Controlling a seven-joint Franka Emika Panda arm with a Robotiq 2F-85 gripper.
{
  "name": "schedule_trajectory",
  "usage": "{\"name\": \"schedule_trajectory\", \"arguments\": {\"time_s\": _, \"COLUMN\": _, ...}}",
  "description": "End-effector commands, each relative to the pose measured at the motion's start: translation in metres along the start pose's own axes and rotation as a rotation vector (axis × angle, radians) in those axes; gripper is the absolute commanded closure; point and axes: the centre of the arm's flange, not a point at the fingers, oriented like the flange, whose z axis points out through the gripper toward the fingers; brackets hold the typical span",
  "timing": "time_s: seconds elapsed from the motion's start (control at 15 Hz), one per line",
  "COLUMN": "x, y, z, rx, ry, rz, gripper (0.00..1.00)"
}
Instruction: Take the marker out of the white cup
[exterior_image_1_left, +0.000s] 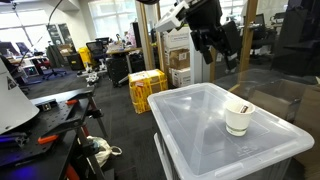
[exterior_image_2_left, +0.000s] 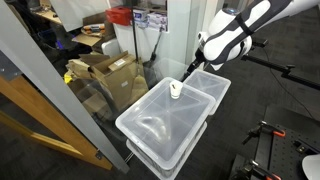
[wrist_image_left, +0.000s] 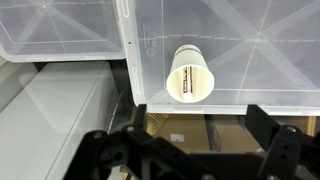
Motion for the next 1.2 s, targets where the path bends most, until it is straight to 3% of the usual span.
{"name": "schedule_trajectory", "arguments": {"time_s": 0.0, "x": 0.01, "y": -0.006, "z": 0.011, "rx": 0.003, "ry": -0.026, "rz": 0.002, "gripper": 0.0}}
{"name": "schedule_trajectory", "arguments": {"time_s": 0.73, "x": 0.009, "y": 0.004, "z": 0.071, "rx": 0.008, "ry": -0.078, "rz": 0.024, "gripper": 0.0}}
{"name": "schedule_trajectory", "arguments": {"time_s": 1.13, "x": 0.024, "y": -0.001, "z": 0.098, "rx": 0.008, "ry": -0.066, "rz": -0.003, "gripper": 0.28}}
